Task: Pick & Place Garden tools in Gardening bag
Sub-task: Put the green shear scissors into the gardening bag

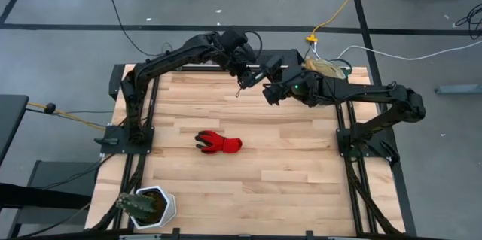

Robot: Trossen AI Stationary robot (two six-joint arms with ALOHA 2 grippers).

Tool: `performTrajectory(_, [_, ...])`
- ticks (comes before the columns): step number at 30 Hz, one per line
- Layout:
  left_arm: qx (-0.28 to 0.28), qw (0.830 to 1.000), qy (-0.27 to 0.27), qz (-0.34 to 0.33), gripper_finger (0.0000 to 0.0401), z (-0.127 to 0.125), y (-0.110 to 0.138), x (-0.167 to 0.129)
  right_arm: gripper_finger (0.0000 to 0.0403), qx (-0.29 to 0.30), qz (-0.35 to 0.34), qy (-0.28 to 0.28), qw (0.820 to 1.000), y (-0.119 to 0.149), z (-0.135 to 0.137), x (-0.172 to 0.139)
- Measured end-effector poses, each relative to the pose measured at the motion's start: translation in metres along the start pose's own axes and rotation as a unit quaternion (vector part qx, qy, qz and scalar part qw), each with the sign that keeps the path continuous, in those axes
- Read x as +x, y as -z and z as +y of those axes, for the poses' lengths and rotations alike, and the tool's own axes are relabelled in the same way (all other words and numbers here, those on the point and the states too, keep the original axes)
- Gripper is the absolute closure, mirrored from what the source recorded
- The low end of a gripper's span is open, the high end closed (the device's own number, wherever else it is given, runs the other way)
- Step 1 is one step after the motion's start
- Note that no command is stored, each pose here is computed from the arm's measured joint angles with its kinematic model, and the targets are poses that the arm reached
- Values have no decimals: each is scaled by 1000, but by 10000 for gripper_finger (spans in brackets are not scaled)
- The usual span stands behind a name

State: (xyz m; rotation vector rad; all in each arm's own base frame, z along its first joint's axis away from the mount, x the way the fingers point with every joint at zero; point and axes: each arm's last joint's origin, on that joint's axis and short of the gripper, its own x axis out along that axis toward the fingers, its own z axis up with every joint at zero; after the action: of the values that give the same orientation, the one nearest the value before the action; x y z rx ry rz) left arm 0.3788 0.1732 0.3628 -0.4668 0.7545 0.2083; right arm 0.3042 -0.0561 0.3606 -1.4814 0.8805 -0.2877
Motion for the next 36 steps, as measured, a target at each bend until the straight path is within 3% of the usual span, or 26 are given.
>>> performTrajectory(10, [-15, 1000, 6, 9, 348, -2, 2, 1, 248, 12, -12, -19, 1000, -1, 4, 0])
performTrajectory(16, [-17, 1000, -2, 9, 348, 3, 1, -1, 248, 36, -21, 25, 999, -2, -7, -5])
performTrajectory(20, [-24, 1000, -9, 6, 348, 11, 0, -3, 248, 33, -26, 26, 999, -5, -7, -9])
performTrajectory(28, [-34, 999, -1, 7, 348, 20, -1, -7, 248, 15, -35, -19, 999, -6, 3, -13])
performTrajectory(36, [-17, 999, 28, 15, 348, 7, 1, -3, 248, 13, -51, -43, 998, -7, 8, -13])
